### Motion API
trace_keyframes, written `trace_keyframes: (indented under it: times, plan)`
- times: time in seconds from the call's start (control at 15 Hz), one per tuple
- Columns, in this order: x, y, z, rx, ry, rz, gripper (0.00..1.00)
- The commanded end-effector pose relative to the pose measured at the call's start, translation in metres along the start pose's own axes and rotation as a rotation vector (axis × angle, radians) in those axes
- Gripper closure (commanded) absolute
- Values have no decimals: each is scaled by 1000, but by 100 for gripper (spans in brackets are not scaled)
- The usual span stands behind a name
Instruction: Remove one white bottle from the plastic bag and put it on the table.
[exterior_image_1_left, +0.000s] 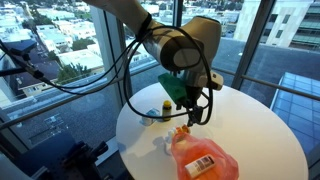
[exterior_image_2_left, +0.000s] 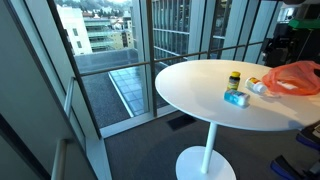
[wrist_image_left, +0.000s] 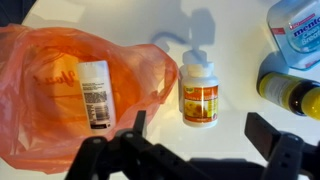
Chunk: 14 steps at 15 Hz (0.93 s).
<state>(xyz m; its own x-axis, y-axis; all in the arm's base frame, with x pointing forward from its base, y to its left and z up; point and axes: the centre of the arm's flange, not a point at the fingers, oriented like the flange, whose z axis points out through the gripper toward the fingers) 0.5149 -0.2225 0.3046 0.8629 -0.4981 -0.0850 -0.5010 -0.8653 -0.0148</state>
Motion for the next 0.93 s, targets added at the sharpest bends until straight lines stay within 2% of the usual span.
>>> trace_keyframes:
  times: [0.0, 0.33, 0.67, 0.87]
  plan:
    - [-32, 5, -35, -37, -18, -45, 0]
    - [-71, -2, -69, -108, -5, -124, 0]
    - [-103, -7, -100, -73, 3, -169, 0]
    - [-110, -7, -108, -69, 3, -173, 0]
